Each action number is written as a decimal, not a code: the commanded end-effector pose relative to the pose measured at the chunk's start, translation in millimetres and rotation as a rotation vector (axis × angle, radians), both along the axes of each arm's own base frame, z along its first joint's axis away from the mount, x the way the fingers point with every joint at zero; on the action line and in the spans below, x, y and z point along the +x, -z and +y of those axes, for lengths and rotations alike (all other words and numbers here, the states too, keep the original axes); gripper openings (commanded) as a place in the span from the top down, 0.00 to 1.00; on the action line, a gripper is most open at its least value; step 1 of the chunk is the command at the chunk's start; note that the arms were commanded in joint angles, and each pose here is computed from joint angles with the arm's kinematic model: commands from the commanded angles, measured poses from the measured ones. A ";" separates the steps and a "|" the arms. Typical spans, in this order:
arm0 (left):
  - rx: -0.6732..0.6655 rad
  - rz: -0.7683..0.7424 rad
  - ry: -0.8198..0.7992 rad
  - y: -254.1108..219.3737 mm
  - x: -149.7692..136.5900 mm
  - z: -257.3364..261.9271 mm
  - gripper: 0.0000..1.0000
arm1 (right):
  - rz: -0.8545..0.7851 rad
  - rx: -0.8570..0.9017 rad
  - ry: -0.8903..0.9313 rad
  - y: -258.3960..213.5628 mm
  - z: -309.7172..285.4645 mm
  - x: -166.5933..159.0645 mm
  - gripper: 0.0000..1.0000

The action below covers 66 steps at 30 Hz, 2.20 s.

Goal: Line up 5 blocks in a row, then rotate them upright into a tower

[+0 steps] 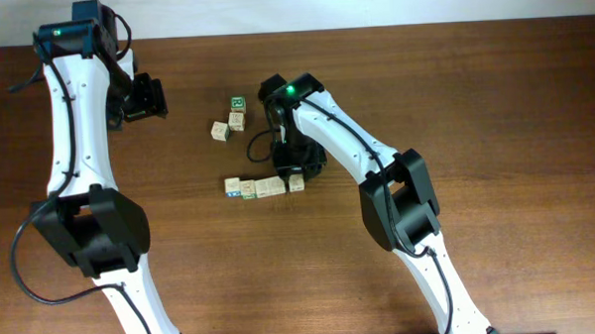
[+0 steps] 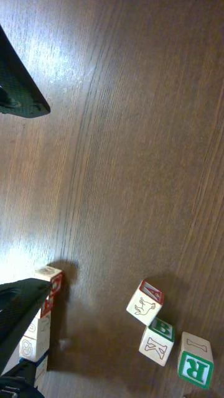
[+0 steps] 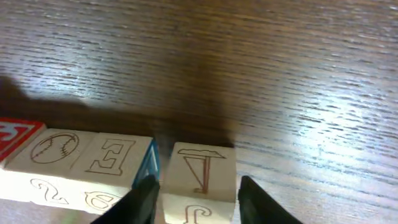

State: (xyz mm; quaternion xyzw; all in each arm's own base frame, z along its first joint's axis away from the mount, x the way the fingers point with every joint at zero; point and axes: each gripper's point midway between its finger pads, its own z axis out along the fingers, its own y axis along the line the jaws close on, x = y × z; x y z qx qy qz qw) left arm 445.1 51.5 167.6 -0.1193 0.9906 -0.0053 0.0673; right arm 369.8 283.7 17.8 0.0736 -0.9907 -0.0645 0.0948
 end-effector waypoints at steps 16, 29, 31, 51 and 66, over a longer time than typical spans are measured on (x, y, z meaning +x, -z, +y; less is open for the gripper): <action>-0.131 0.002 0.024 0.3 -0.3 -25.6 0.36 | -0.242 0.146 0.010 -112.9 8.5 45.0 0.56; -0.148 0.228 0.144 120.2 -44.2 -137.4 1.00 | -0.272 0.076 0.188 -117.5 -116.8 100.2 0.55; -0.130 0.246 0.136 132.8 -51.7 -145.1 1.00 | -0.279 0.059 0.187 -117.1 -119.5 101.1 0.55; 0.046 0.218 0.342 149.0 -52.2 -142.0 1.00 | -0.279 0.052 0.184 -116.8 -120.4 100.7 0.55; 0.072 0.236 0.276 146.7 -55.4 -135.0 1.00 | -0.284 0.042 0.184 -116.6 -121.9 101.2 0.55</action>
